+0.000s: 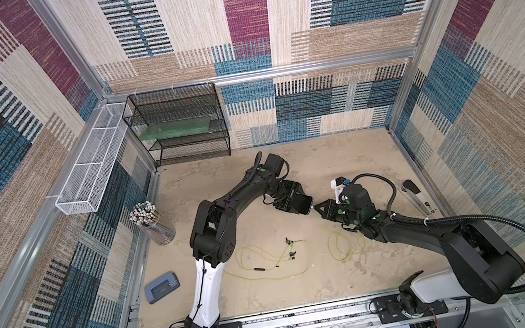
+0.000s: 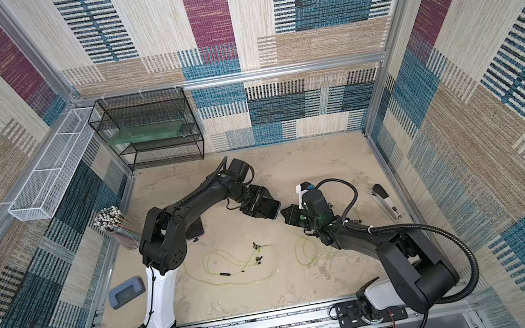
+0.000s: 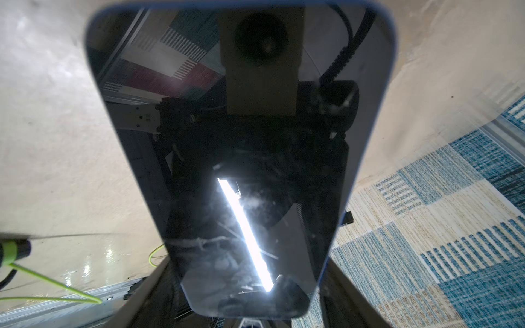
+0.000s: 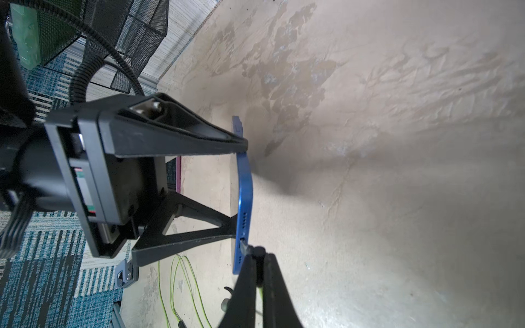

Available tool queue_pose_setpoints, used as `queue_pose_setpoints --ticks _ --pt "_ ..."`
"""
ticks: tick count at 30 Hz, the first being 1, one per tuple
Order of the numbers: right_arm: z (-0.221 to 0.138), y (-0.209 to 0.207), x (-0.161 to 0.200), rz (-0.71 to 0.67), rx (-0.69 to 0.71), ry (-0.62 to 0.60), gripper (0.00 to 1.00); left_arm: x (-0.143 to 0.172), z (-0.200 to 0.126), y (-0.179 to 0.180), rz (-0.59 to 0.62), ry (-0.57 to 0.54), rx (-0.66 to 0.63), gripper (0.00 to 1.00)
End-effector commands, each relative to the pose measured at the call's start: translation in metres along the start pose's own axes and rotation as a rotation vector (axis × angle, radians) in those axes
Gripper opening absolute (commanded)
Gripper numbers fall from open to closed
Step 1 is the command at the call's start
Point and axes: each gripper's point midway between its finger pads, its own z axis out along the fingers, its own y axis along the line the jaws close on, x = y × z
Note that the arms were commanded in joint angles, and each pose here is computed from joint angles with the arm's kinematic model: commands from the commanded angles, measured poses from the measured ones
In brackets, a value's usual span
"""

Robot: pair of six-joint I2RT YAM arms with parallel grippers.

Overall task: Plug wired earphones into phones
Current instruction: Insert the wired earphone into the phone.

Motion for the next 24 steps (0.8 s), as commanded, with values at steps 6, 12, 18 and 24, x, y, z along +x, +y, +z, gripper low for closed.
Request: queue_pose_setpoints --ticks 6,12,18,24 --pt "0.003 0.003 -0.009 -0.011 -0.009 -0.032 0.00 0.011 -0.003 -0.007 0.015 0.034 0.029 0.13" --pt "0.006 0.000 -0.009 0.006 0.003 -0.032 0.00 0.012 -0.003 -0.007 0.008 0.035 0.034 0.12" --pt "0.005 -0.006 -0.009 0.043 0.037 -0.041 0.00 0.012 -0.002 -0.007 -0.014 0.026 0.048 0.10" --pt "0.005 -0.007 -0.010 0.057 0.063 -0.051 0.00 0.013 -0.002 -0.008 -0.041 0.014 0.069 0.09"
